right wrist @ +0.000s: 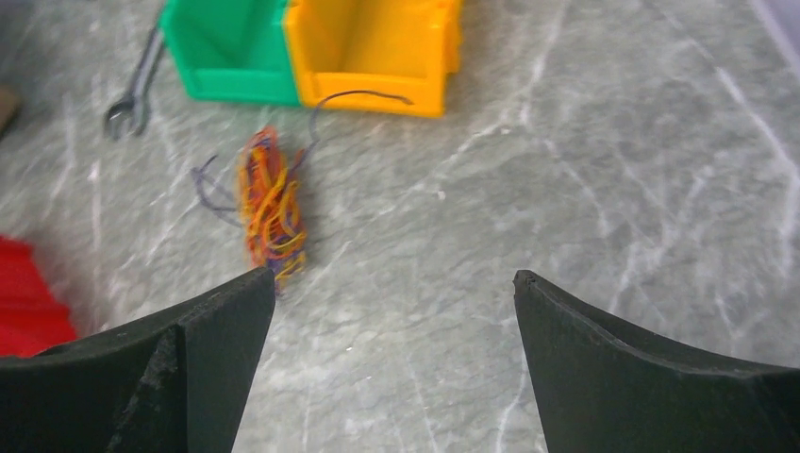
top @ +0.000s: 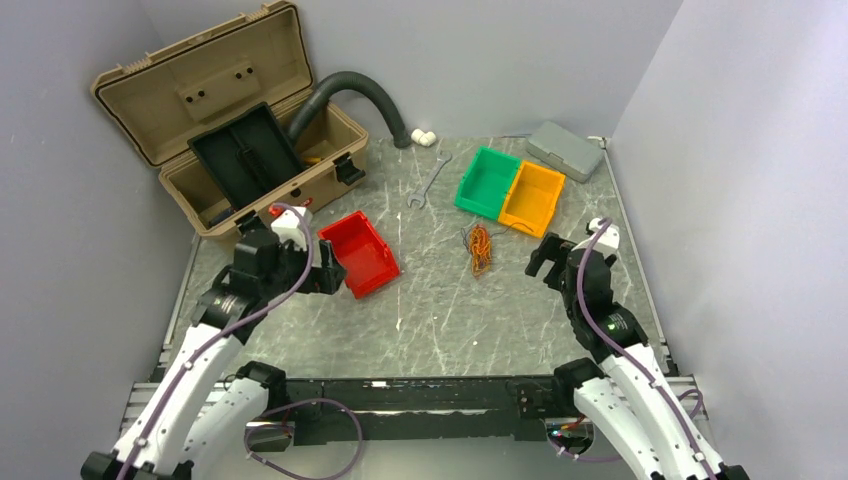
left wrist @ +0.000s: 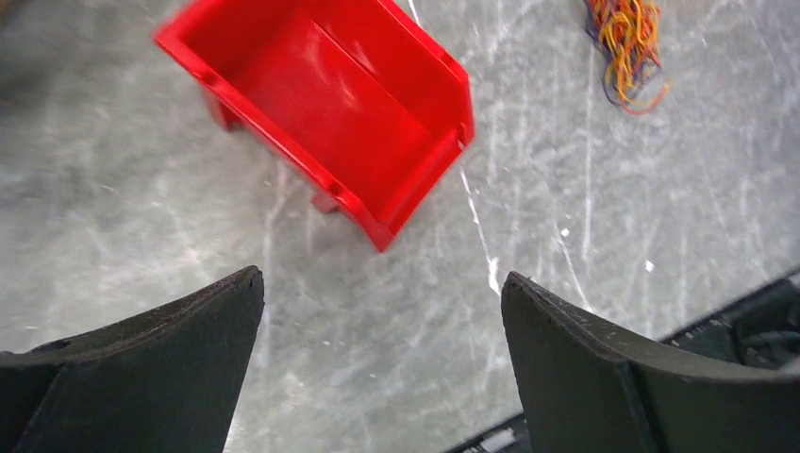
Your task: Untangle the cables
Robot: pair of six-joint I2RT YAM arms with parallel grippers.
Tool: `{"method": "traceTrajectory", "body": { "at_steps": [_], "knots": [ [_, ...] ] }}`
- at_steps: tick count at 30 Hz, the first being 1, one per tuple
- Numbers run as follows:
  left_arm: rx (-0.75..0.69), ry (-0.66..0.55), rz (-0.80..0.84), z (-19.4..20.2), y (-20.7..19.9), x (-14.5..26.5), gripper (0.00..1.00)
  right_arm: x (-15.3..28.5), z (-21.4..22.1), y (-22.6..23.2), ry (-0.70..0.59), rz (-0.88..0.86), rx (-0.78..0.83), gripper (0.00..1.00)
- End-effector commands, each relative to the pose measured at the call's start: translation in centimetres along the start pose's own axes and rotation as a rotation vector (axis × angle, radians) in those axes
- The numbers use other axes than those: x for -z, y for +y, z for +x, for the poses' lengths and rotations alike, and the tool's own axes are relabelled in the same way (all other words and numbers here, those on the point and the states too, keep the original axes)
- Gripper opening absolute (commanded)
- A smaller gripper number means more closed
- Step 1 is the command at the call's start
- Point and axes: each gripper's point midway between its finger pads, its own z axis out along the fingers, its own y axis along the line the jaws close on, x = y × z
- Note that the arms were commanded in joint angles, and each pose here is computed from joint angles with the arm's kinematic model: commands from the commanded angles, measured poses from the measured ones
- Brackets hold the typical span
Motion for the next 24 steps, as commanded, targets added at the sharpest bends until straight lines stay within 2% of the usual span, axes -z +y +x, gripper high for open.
{"method": "traceTrajectory", "body": {
  "at_steps": [1, 4, 7, 8, 12, 16, 20, 24],
  "knots": [
    [0.106, 0.039, 0.185, -0.2, -3.8, -0.9, 0.99, 0.6, -1.0, 4.4, -0.015, -0.24, 0.036, 1.0],
    [0.152, 0.034, 0.214, 0.3, -4.4, -2.6, 0.99, 0.1, 0.7, 7.2, 0.078, -0.371, 0.071, 0.94],
    [0.153, 0.034, 0.238, 0.6, -5.4, -3.9, 0.99, -0.7, 2.8, 9.1, 0.187, -0.448, 0.084, 0.93],
    [0.142, 0.025, 0.244, 0.4, -5.7, -4.2, 0.99, -1.0, 3.3, 9.5, 0.207, -0.461, 0.092, 0.89],
    [0.114, 0.001, 0.214, -0.4, -6.0, -5.2, 0.99, -2.9, 3.8, 10.3, 0.225, -0.452, 0.106, 0.82],
    [0.156, 0.009, 0.148, 1.0, -4.7, -5.9, 0.99, -4.9, 4.6, 11.4, 0.249, -0.46, 0.111, 0.76],
    [0.193, -0.025, 0.152, 2.4, -4.2, -5.3, 0.99, -7.0, 6.3, 11.7, 0.305, -0.433, 0.112, 0.76],
    [0.173, -0.032, 0.131, 2.9, -3.5, -4.4, 0.99, -8.9, 7.4, 12.7, 0.323, -0.443, 0.099, 0.74]
  ]
}}
